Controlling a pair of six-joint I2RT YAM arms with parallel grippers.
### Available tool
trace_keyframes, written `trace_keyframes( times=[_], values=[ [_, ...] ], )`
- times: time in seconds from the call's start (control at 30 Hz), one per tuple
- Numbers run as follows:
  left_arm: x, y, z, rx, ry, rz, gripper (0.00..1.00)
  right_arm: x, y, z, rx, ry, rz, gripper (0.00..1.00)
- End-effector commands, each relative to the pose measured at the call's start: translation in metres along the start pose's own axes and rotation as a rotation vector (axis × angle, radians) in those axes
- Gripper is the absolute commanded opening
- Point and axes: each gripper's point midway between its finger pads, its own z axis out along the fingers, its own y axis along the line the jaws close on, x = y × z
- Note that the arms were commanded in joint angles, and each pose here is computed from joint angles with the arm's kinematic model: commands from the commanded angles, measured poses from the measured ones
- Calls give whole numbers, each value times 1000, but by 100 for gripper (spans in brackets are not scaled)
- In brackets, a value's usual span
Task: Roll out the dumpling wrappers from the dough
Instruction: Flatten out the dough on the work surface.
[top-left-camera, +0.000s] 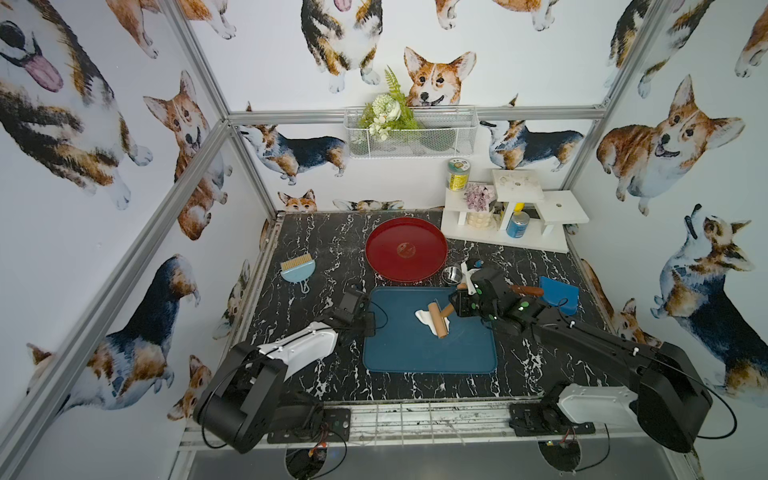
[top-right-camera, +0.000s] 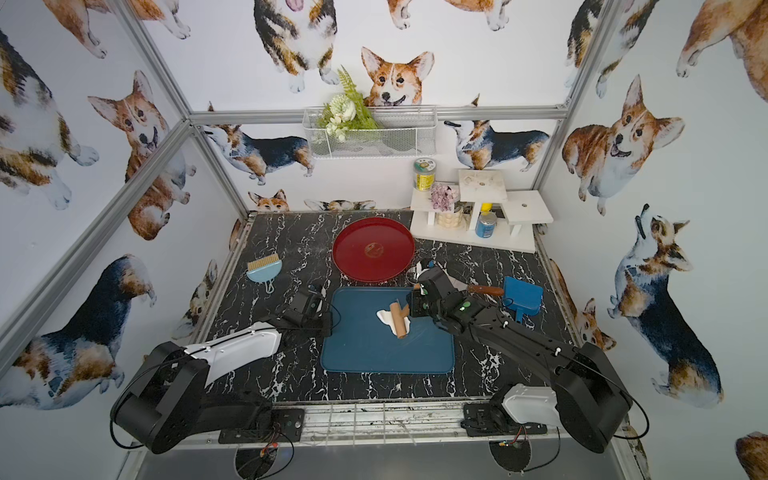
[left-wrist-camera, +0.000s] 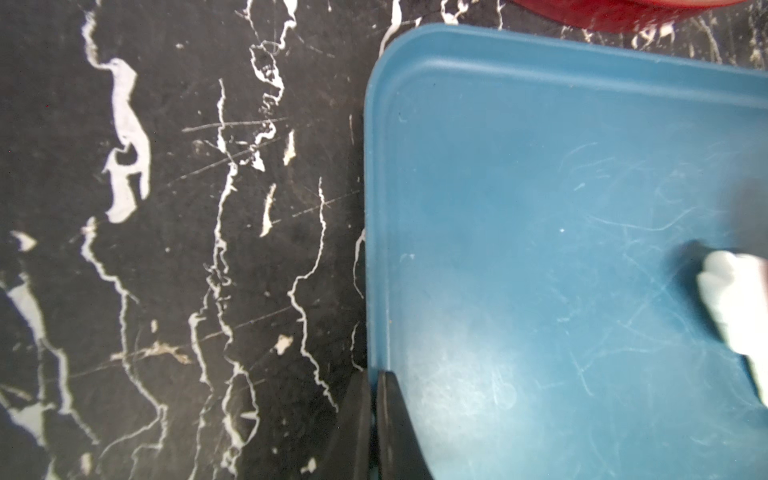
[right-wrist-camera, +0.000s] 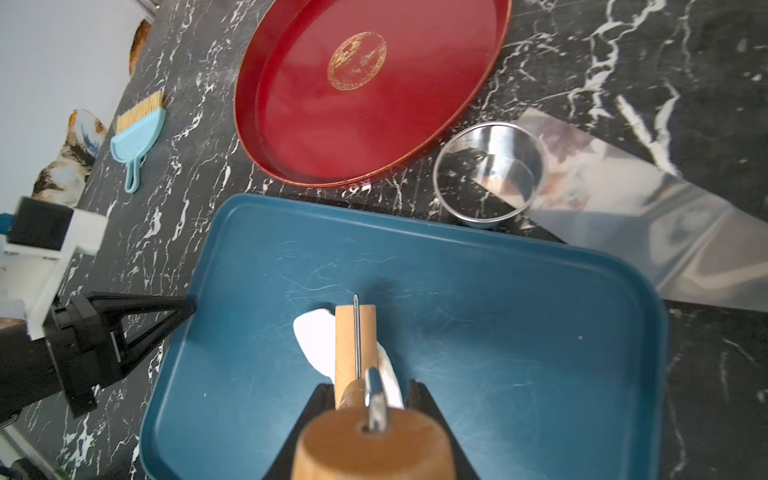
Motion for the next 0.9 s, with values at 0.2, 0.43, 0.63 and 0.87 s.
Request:
trace_keyframes(
  times=[0.2, 0.43, 0.63, 0.87],
  values=[
    [-7, 0, -2, -1, -33, 19, 0, 66, -44, 9, 174, 237, -146, 0],
    [-7, 0, -2, -3, -32, 18, 0, 89, -35, 22, 179, 297, -170, 0],
    [-7, 1, -2, -4, -34, 16, 0, 65, -49, 11, 227, 232, -160, 0],
    [-8, 1, -2, -6, -37, 14, 0, 58, -61, 2, 244, 226, -175, 0]
  ],
)
